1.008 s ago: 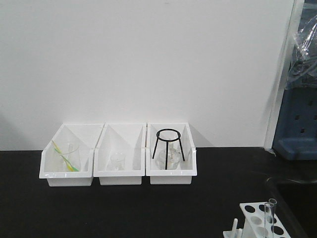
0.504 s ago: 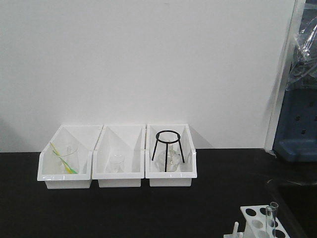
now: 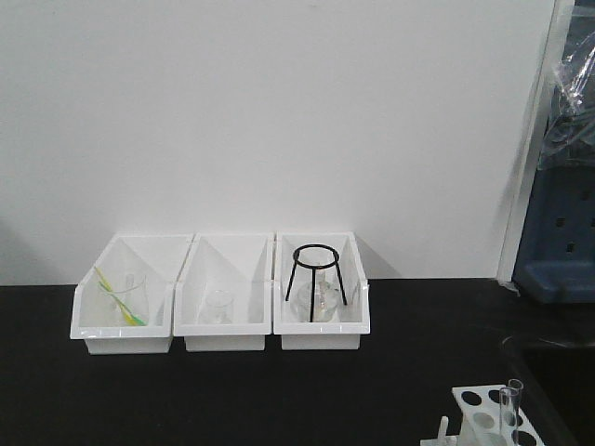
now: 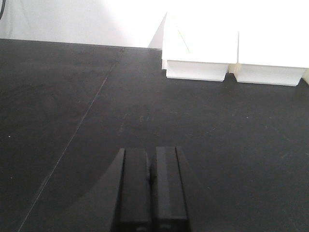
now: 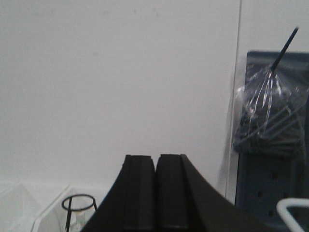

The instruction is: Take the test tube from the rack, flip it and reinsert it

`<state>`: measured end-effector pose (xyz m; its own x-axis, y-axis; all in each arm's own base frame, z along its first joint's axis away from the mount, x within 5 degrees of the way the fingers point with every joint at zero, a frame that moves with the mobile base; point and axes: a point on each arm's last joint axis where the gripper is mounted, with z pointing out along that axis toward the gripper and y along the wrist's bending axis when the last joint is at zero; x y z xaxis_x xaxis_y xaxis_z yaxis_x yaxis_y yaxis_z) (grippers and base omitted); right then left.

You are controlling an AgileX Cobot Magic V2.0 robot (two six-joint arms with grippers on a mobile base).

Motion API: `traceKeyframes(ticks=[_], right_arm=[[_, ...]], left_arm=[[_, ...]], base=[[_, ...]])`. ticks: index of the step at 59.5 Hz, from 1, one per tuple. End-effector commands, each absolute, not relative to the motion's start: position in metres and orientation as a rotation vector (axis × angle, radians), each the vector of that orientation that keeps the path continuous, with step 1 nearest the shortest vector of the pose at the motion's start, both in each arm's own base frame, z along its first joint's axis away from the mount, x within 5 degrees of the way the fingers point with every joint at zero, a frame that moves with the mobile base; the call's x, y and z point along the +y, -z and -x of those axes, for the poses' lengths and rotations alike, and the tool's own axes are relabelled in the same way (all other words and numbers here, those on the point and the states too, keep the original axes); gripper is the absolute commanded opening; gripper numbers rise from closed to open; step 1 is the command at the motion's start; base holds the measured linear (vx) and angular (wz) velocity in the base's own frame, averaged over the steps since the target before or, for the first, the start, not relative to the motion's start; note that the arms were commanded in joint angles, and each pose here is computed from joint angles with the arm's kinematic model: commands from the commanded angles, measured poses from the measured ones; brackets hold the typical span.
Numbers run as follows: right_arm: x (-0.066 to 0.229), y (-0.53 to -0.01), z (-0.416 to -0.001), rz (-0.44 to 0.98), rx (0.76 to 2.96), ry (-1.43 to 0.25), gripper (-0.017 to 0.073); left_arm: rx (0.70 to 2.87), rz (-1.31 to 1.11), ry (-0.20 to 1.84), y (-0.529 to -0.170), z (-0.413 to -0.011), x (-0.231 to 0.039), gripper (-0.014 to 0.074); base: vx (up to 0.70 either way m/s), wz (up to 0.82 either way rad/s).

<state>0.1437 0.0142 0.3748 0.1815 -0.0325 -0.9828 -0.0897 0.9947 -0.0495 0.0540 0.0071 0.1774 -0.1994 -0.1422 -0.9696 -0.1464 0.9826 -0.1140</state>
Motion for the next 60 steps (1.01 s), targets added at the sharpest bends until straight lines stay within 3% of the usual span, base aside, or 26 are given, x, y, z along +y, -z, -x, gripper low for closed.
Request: traceKeyframes(ticks=[1, 10, 19, 36, 42, 51, 60], right_arm=[[0.017, -0.388, -0.164, 0.104, 1.339, -0.042, -0.0009], [0.018, -0.383, -0.173, 0.114, 1.367, -0.036, 0.0015], [0.018, -0.383, -0.173, 0.119, 1.366, -0.031, 0.0104], [0.018, -0.384, -0.173, 0.115, 1.36, -0.034, 0.0528], [0.018, -0.384, -0.173, 0.115, 1.357, -0.033, 0.0636], [0.018, -0.381, -0.177, 0.095, 1.35, -0.059, 0.0655], [0.02, -0.323, -0.191, 0.096, 1.475, -0.068, 0.0617]], left_arm=[[1.689, 0.199, 0.006, -0.185, -0.055, 0.007, -0.0006], [1.689, 0.199, 0.006, -0.185, -0.055, 0.007, -0.0006], [1.689, 0.199, 0.006, -0.185, -0.055, 0.007, -0.0006], [1.689, 0.199, 0.006, -0.185, -0.055, 0.007, -0.0006], [1.689, 0.199, 0.006, -0.185, -0.055, 0.007, -0.0006], [1.689, 0.199, 0.006, -0.185, -0.055, 0.007, -0.0006], [1.689, 0.199, 0.006, -0.185, -0.055, 0.007, -0.0006]], base=[[0.0, 0.0], [0.0, 0.0], [0.0, 0.0], [0.0, 0.0], [0.0, 0.0], [0.0, 0.0], [0.0, 0.0]])
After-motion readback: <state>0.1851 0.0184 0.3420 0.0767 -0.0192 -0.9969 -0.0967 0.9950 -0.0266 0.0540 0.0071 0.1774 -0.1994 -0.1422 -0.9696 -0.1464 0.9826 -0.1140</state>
